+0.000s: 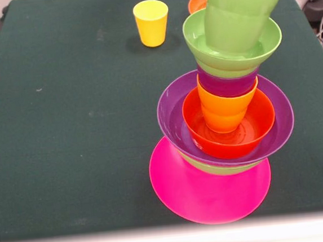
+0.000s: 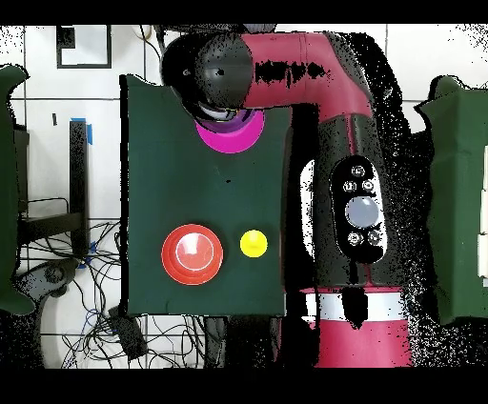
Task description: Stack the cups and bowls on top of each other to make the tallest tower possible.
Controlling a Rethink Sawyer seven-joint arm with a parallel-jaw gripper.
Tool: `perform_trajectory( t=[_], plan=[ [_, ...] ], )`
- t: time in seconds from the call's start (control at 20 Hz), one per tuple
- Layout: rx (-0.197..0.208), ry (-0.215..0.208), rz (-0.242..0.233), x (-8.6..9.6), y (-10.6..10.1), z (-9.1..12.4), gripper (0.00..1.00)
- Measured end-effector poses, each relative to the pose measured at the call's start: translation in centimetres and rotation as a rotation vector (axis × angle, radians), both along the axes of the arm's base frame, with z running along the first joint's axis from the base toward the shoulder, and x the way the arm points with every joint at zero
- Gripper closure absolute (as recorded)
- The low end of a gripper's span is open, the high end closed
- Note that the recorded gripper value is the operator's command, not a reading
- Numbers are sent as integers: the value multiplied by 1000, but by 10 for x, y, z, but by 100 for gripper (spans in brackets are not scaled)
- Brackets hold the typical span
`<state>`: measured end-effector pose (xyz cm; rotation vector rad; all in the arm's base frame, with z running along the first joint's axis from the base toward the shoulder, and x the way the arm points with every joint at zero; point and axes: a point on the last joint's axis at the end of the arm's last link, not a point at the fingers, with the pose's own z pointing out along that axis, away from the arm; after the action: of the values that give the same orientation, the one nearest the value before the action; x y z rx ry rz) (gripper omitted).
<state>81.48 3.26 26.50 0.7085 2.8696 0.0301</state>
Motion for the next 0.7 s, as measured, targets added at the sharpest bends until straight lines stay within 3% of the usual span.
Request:
perform_trajectory(
  t=[0.7],
  plan=[
    [12, 29, 3, -11, 8, -9, 100]
  ],
)
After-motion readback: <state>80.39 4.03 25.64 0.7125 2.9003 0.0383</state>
